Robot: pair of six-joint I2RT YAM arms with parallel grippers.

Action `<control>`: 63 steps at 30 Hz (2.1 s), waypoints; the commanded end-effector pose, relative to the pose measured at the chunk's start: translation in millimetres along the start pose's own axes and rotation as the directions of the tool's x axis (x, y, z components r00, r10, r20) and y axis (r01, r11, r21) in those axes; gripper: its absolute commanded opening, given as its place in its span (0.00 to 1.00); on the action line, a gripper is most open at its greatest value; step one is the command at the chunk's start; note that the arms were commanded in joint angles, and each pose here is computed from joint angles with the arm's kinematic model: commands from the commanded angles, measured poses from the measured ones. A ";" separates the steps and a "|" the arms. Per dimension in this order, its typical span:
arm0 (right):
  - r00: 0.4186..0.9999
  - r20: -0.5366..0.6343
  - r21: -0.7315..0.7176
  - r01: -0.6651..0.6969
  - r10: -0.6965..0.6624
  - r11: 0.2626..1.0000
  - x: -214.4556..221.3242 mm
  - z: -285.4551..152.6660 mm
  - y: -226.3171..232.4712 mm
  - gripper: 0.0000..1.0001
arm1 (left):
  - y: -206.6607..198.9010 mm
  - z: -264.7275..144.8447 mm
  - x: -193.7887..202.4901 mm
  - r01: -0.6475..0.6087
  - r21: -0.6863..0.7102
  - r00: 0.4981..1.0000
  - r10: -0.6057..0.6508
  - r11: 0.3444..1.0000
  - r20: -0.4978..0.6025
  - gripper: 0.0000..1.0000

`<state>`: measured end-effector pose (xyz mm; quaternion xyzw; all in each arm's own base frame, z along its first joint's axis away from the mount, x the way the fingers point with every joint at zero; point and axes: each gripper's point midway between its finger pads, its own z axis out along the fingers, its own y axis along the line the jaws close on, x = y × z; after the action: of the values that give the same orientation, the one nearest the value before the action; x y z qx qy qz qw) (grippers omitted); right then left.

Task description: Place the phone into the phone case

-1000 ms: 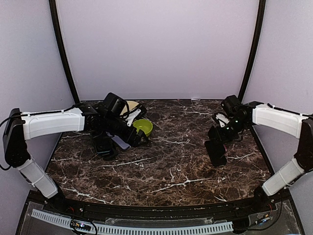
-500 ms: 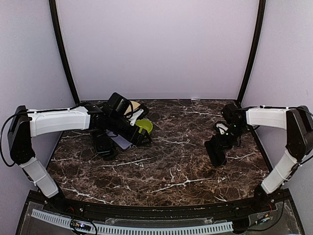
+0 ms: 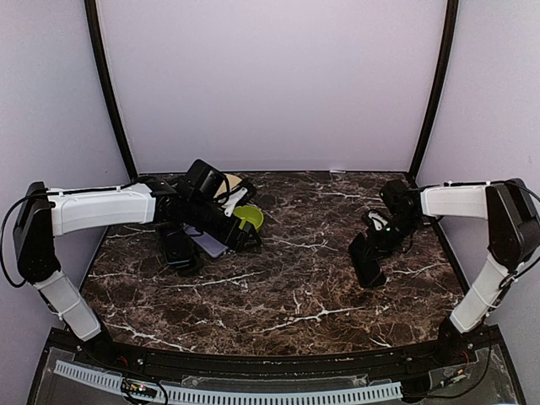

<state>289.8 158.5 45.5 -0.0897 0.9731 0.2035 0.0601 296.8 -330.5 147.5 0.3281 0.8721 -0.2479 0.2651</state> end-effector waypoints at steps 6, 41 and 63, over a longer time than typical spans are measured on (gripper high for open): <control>0.995 0.025 -0.015 -0.101 0.102 0.995 -0.5 21.5 -4.5 0.20 | -1.4 -3.1 -4.3 -0.006 0.000 1.000 0.006 1.000 0.013 0.91; 0.996 -0.010 0.288 -0.083 0.090 0.954 43.2 32.0 -23.2 0.15 | -12.7 7.8 -7.7 -0.029 0.002 1.000 0.029 1.000 -0.004 0.87; 0.997 0.081 0.389 -0.022 -0.010 0.921 12.9 -14.2 14.3 0.38 | -8.4 4.5 -3.5 -0.047 -0.024 0.999 0.047 0.999 -0.017 0.87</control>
<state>282.8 186.4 33.5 -0.0663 0.9877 0.0634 0.1266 294.6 -341.4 140.1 0.3411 0.8726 -0.2350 0.2589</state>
